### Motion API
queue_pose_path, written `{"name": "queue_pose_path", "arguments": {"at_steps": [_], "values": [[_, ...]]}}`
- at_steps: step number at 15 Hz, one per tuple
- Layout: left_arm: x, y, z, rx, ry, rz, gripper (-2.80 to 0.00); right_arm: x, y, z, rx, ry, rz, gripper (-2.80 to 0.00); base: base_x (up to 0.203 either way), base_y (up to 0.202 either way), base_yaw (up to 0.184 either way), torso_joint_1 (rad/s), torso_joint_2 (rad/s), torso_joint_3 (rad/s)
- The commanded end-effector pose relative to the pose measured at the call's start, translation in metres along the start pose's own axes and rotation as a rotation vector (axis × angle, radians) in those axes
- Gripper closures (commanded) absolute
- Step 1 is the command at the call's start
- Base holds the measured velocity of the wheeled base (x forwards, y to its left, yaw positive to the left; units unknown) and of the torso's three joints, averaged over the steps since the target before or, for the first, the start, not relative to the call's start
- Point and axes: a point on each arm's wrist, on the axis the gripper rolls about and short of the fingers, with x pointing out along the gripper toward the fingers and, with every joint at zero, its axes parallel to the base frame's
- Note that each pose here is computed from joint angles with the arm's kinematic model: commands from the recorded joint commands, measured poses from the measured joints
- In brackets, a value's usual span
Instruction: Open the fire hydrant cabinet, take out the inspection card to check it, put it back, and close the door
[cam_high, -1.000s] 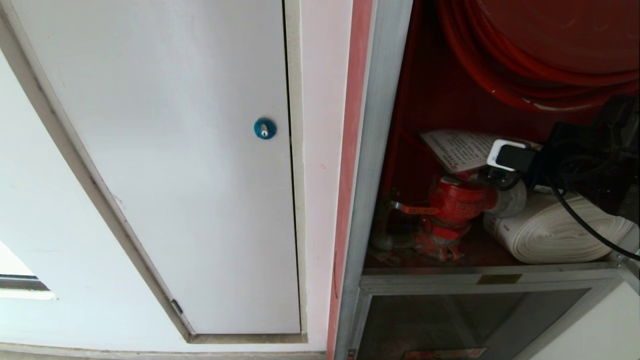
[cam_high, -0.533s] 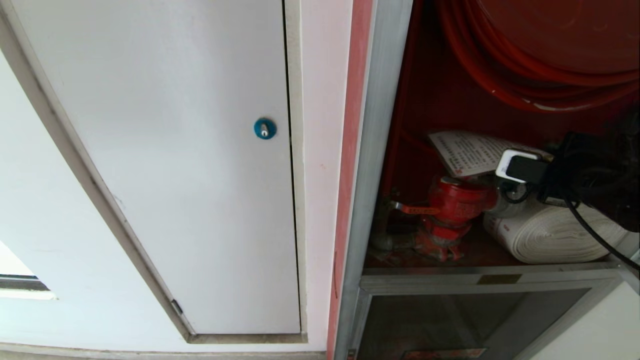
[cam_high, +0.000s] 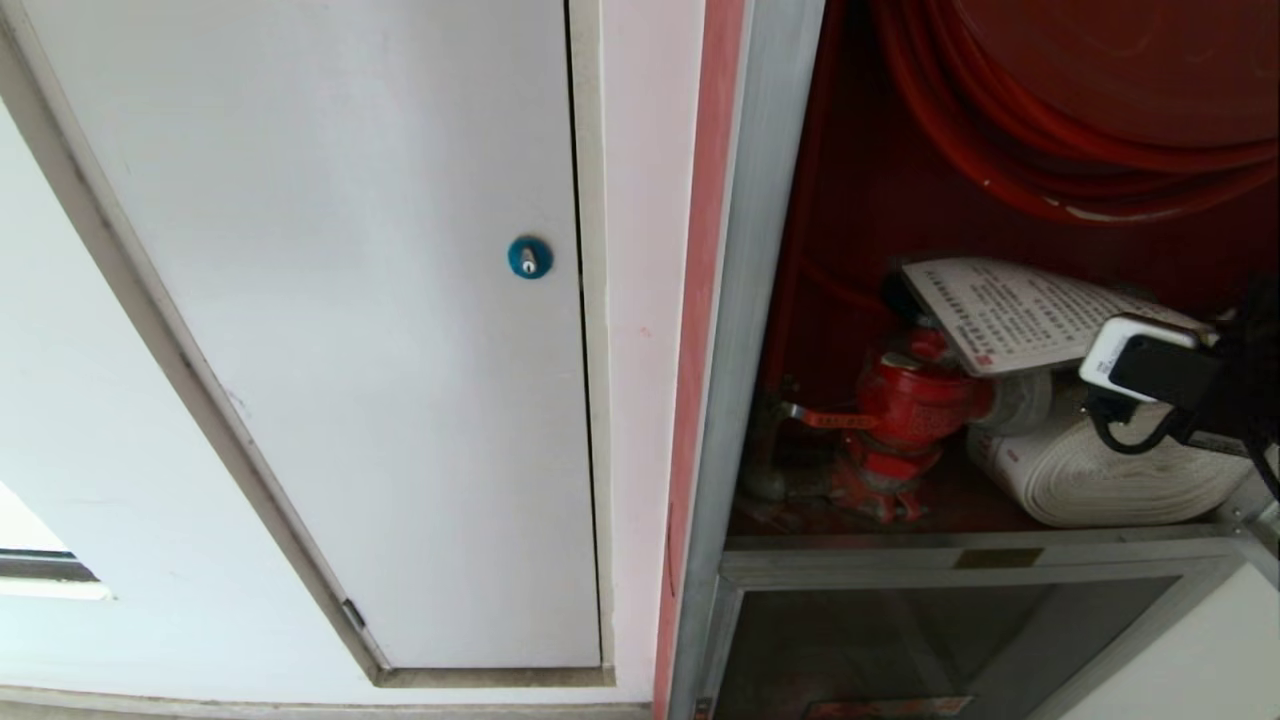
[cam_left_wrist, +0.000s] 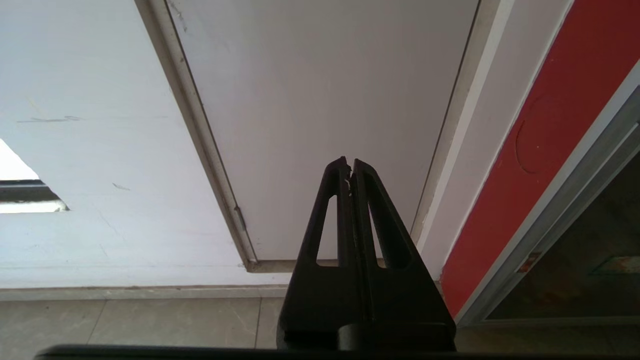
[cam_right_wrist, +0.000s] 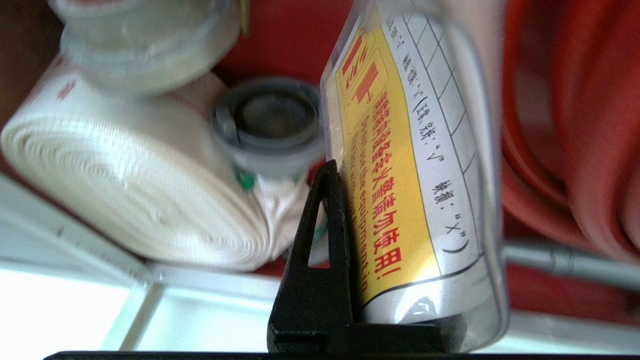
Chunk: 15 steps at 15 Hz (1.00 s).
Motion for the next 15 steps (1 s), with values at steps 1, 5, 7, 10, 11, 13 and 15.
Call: {"name": "queue_pose_path", "arguments": {"at_steps": [1,5,7,10,11,13,15], "values": [[0.000,0.000,0.000,0.000,0.001,0.000,0.00,-0.026,-0.010,-0.007,0.009,-0.009,-0.049,0.00,0.000,0.000,0.000,0.000,0.00,0.000],[0.000,0.000,0.000,0.000,0.001,0.000,0.00,-0.058,-0.010,-0.015,0.057,-0.061,-0.008,0.00,0.000,0.000,0.000,0.000,0.00,0.000],[0.000,0.000,0.000,0.001,0.001,0.000,0.00,-0.079,-0.012,-0.021,0.091,-0.083,0.016,0.00,0.000,0.000,0.000,0.000,0.00,0.000],[0.000,0.000,0.000,0.001,0.001,0.000,0.00,-0.118,-0.011,-0.033,0.120,-0.131,0.101,0.00,0.000,0.000,0.000,0.000,0.00,0.000],[0.000,0.000,0.000,0.000,0.001,0.000,0.00,-0.129,-0.010,-0.037,0.136,-0.151,0.132,0.00,0.000,0.000,0.000,0.000,0.00,0.000],[0.000,0.000,0.000,0.000,0.001,0.000,0.00,-0.147,-0.006,-0.042,0.198,-0.217,0.197,0.00,0.000,0.000,0.000,0.000,0.00,0.000],[0.000,0.000,0.000,0.000,0.001,0.000,0.00,-0.159,0.000,-0.045,0.267,-0.283,0.269,0.00,0.000,0.000,0.000,0.000,0.00,0.000]]}}
